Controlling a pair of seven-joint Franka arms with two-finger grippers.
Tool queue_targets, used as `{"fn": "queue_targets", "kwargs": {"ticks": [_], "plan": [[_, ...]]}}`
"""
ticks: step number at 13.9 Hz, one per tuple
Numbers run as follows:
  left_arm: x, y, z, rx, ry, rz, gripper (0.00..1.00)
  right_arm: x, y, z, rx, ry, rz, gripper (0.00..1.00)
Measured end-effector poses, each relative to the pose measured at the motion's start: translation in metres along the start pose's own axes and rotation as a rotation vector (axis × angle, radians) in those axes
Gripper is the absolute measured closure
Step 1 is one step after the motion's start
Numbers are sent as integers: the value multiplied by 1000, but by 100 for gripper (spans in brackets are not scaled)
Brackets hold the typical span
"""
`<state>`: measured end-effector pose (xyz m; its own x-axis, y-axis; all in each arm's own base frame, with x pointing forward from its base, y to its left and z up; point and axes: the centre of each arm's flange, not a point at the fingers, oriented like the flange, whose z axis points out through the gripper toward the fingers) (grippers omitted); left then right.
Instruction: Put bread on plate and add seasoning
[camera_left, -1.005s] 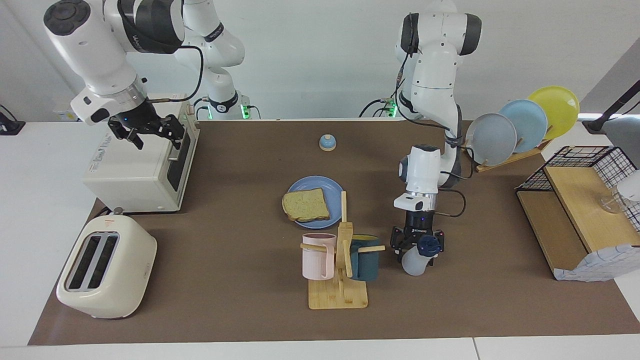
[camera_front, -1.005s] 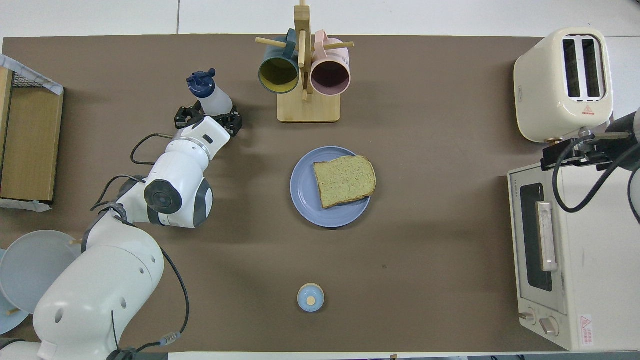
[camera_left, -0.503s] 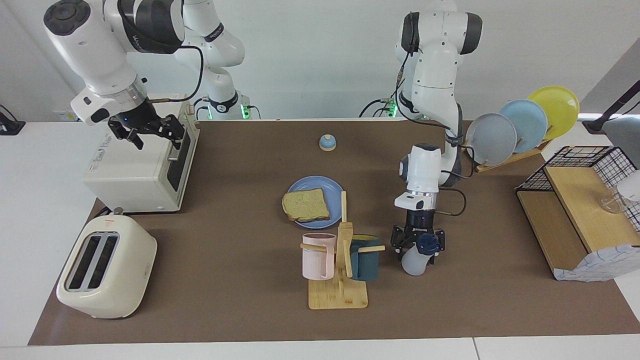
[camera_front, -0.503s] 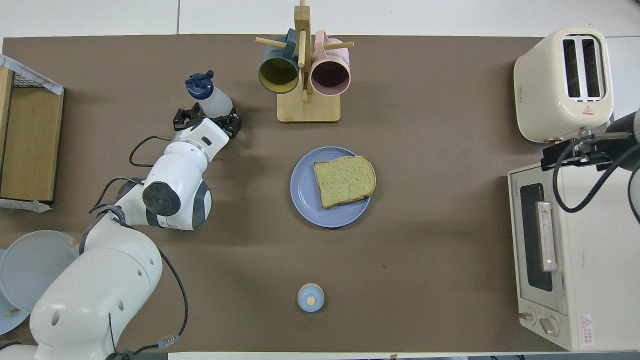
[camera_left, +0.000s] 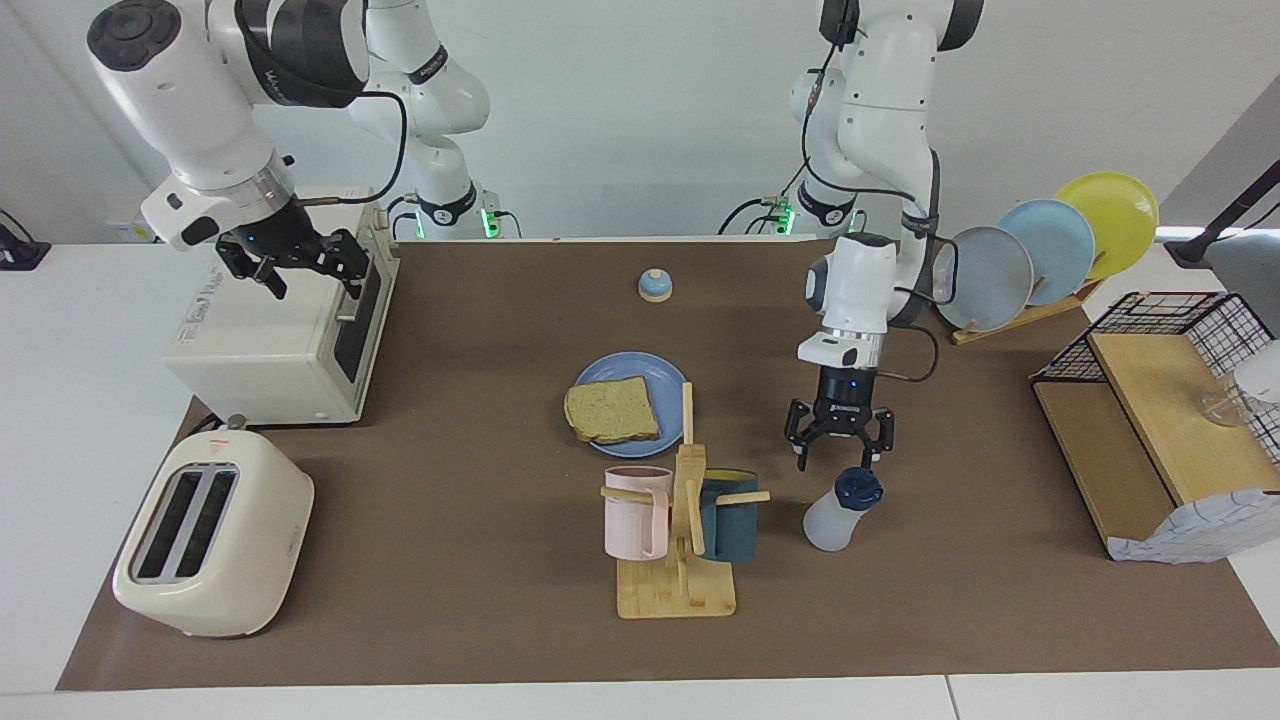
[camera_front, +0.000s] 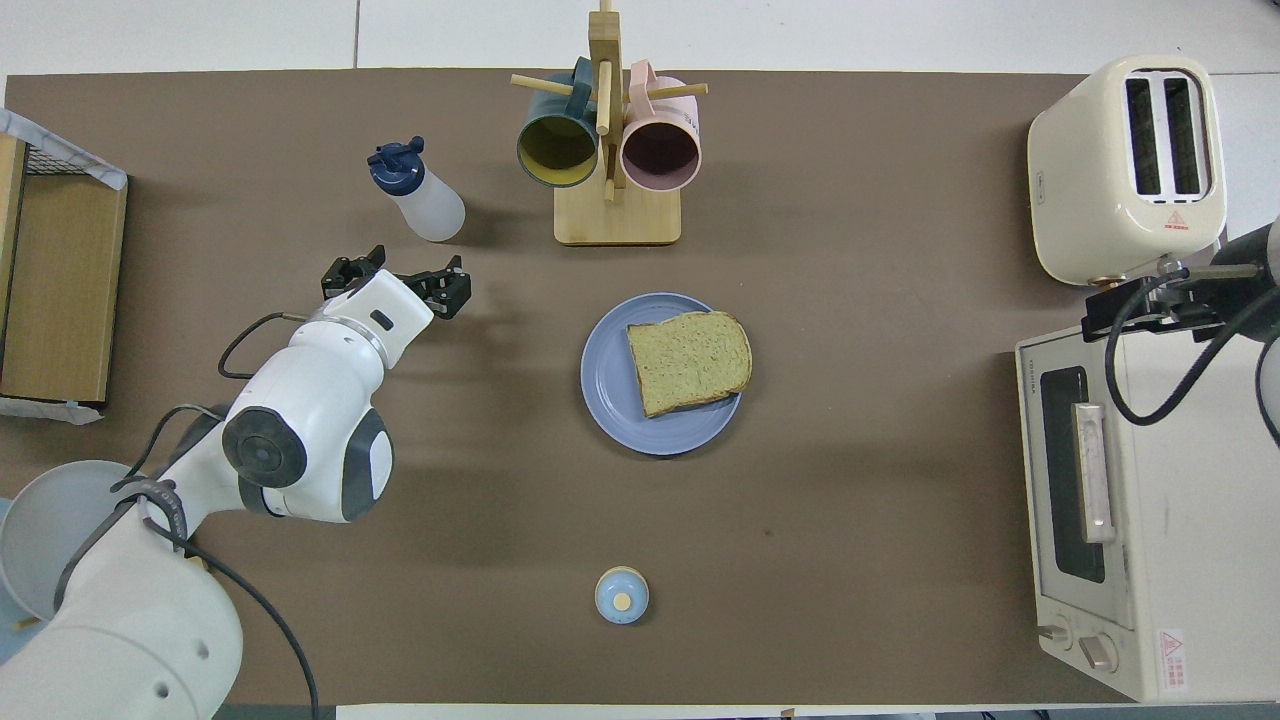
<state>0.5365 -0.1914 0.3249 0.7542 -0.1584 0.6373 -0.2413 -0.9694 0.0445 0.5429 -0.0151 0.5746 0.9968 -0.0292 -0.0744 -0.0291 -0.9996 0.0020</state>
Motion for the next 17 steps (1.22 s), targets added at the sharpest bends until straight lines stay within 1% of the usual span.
{"fn": "queue_targets", "kwargs": {"ticks": [2, 4, 6, 8, 9, 10, 12, 14, 17], "plan": [[22, 19, -46, -57, -98, 0, 0, 0, 0, 0, 0, 0, 0, 0], [37, 31, -89, -97, -170, -34, 0, 0, 0, 0, 0, 0, 0, 0], [57, 44, -127, -123, -270, -92, 0, 0, 0, 0, 0, 0, 0, 0], [89, 51, -164, -131, -375, -116, 0, 0, 0, 0, 0, 0, 0, 0], [107, 52, -185, -128, -424, -115, 0, 0, 0, 0, 0, 0, 0, 0], [125, 48, -206, -111, -459, -104, 0, 0, 0, 0, 0, 0, 0, 0], [150, 27, -242, -51, -509, -84, 0, 0, 0, 0, 0, 0, 0, 0], [161, -6, -263, -23, -555, -59, 0, 0, 0, 0, 0, 0, 0, 0], [159, -66, -276, -8, -629, 1, 0, 0, 0, 0, 0, 0, 0, 0]]}}
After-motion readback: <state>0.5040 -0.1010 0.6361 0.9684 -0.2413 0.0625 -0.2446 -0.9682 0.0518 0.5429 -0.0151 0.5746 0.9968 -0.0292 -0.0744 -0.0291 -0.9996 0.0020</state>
